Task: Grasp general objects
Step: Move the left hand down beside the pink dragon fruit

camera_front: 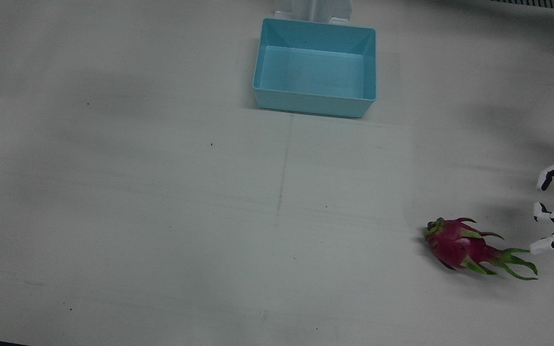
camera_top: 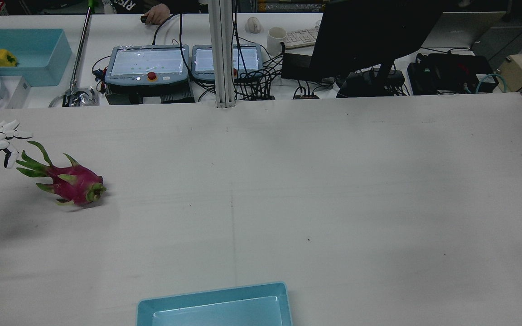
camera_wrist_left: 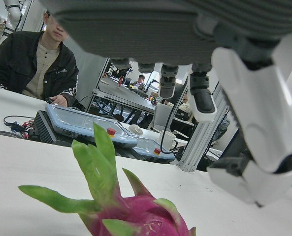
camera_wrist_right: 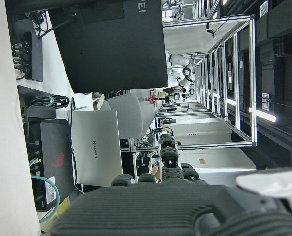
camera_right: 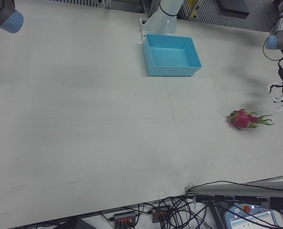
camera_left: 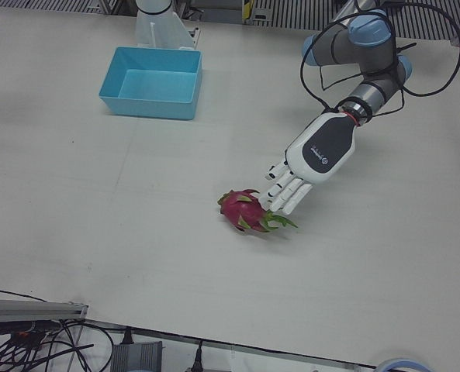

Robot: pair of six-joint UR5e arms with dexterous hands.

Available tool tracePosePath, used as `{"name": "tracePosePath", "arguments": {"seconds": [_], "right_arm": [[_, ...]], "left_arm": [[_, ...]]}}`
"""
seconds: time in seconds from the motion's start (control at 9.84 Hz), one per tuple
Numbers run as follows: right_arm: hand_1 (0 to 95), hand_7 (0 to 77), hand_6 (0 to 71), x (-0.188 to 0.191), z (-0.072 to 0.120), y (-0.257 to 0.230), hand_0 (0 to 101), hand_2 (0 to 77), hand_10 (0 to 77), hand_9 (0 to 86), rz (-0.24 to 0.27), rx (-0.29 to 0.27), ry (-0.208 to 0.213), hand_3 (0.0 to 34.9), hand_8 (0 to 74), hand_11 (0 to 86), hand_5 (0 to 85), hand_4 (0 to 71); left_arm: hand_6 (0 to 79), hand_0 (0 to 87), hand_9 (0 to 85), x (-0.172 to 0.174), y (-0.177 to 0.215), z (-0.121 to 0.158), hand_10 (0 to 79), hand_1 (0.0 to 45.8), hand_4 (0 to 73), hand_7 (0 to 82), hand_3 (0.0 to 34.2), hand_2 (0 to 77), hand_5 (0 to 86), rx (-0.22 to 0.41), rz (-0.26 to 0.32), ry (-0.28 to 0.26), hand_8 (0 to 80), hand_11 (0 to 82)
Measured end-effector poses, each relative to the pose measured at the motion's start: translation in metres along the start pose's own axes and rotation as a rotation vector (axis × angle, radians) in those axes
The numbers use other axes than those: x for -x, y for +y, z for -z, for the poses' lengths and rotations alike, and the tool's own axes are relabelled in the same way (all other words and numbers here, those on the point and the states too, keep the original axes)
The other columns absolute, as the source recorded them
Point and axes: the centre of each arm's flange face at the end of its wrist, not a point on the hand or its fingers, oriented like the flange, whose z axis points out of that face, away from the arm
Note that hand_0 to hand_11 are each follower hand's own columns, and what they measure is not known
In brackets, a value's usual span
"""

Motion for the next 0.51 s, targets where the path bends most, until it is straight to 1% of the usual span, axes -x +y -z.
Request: {"name": "tracePosePath", "arguments": {"seconds": [0.1, 0.2, 0.3, 0.41, 0.51], "right_arm": [[4.9, 0.0, 0.0, 0.000, 0.000, 0.000, 0, 1.6, 0.0, 0.5, 0.000, 0.000, 0.000, 0.0, 0.0, 0.5, 0.5, 0.0], [4.9, 0.0, 0.0, 0.000, 0.000, 0.000, 0, 1.6, 0.0, 0.5, 0.000, 0.000, 0.000, 0.0, 0.0, 0.5, 0.0, 0.0], [4.9, 0.0, 0.0, 0.000, 0.000, 0.000, 0, 1.6, 0.0, 0.5, 0.000, 0.000, 0.000, 0.0, 0.0, 0.5, 0.0, 0.0], [4.9, 0.0, 0.0, 0.000, 0.000, 0.000, 0, 1.6, 0.0, 0.5, 0.000, 0.000, 0.000, 0.0, 0.0, 0.5, 0.0, 0.0], [4.9, 0.0, 0.0, 0.000, 0.000, 0.000, 0, 1.6, 0.0, 0.5, 0.000, 0.000, 0.000, 0.0, 0.0, 0.5, 0.0, 0.0]], "left_arm": [[1.6, 60.3, 2.7, -0.004, 0.001, -0.009, 1.1, 0.0, 15.3, 22.9, 0.0, 49.6, 70.4, 0.004, -0.002, 0.010, 1.6, 0.5], [1.6, 60.3, 2.7, -0.006, 0.007, -0.018, 1.1, 0.0, 15.3, 22.9, 0.0, 49.6, 70.4, 0.015, -0.008, 0.016, 1.6, 0.5], [4.9, 23.3, 2.7, -0.003, 0.019, -0.027, 1.1, 0.0, 21.8, 22.9, 0.0, 27.8, 69.8, 0.025, -0.017, 0.015, 1.1, 0.5], [4.9, 23.3, 2.7, 0.003, 0.039, -0.038, 1.1, 0.0, 21.8, 22.9, 0.0, 27.8, 69.8, 0.032, -0.024, 0.007, 1.1, 0.5], [4.4, 15.4, 2.2, 0.009, 0.062, -0.051, 1.1, 0.0, 17.4, 21.3, 0.0, 15.3, 69.8, 0.038, -0.025, -0.004, 1.1, 0.5]]}}
